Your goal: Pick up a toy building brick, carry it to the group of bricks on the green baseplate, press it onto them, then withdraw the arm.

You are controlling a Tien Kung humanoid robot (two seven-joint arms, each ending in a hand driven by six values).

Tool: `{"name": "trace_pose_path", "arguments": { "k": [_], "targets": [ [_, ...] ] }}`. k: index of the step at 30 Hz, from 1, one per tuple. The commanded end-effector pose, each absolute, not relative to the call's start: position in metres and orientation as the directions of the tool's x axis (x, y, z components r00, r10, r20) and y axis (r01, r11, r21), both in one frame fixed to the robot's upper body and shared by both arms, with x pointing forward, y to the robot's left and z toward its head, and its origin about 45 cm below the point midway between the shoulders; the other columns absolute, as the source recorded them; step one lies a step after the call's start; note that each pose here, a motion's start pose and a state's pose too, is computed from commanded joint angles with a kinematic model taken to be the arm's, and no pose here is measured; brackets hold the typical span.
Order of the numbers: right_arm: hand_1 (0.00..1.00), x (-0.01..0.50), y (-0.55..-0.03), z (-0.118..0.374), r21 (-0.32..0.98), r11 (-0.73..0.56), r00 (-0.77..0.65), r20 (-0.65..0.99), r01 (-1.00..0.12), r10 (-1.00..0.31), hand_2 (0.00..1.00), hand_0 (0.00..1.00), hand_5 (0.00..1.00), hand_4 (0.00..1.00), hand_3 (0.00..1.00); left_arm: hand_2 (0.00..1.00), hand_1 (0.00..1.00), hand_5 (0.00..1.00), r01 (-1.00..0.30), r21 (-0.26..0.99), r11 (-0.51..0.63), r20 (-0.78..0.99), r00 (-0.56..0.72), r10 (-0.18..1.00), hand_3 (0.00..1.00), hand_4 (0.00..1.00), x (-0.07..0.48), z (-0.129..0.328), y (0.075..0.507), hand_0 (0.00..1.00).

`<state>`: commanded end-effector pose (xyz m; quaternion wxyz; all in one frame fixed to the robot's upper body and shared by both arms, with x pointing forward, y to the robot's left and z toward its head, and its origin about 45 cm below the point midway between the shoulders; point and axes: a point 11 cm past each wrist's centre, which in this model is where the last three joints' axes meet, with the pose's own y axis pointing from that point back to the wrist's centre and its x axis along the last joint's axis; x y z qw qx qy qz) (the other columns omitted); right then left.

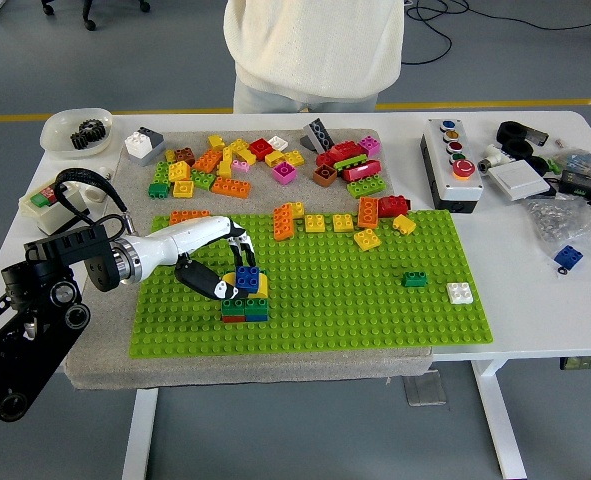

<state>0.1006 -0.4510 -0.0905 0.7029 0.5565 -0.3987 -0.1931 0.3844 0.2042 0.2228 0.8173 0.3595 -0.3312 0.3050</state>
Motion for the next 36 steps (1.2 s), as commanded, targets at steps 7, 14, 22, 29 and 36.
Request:
{"name": "trace_pose_path", "arguments": {
  "k": [7,14,22,29,36],
  "targets": [
    [0.653,0.1006,-0.4508,-0.0905,0.937,0.305,0.608,0.345,-0.172,-0.715,0.724,0.750,0.489,0.896,0.629,0.551,0.780,0.171,-0.738,0.384,0.555,0.762,0.593,0.262,0.553,0.841,0.3849,0.2236,0.2042,0.998],
    [0.654,0.0998,-0.4504,-0.0909,0.937,0.304,0.609,0.343,-0.170,-0.715,0.723,0.750,0.489,0.896,0.628,0.553,0.782,0.171,-0.738,0.386,0.553,0.761,0.594,0.261,0.556,0.845,0.3847,0.2226,0.2045,0.998],
    [0.654,0.0996,-0.4502,-0.0910,0.937,0.304,0.610,0.342,-0.170,-0.715,0.723,0.750,0.490,0.896,0.628,0.556,0.784,0.173,-0.743,0.384,0.548,0.765,0.589,0.262,0.557,0.841,0.3858,0.2240,0.2065,0.998],
    [0.654,0.0995,-0.4497,-0.0912,0.938,0.302,0.611,0.341,-0.170,-0.715,0.723,0.750,0.488,0.896,0.629,0.558,0.788,0.176,-0.744,0.383,0.548,0.765,0.588,0.262,0.558,0.849,0.3862,0.2250,0.2071,0.998],
    [0.653,0.0996,-0.4497,-0.0912,0.938,0.302,0.610,0.342,-0.171,-0.715,0.723,0.751,0.488,0.895,0.628,0.561,0.790,0.177,-0.742,0.387,0.548,0.765,0.590,0.258,0.559,0.848,0.3859,0.2257,0.2078,0.998]
  ]
}}
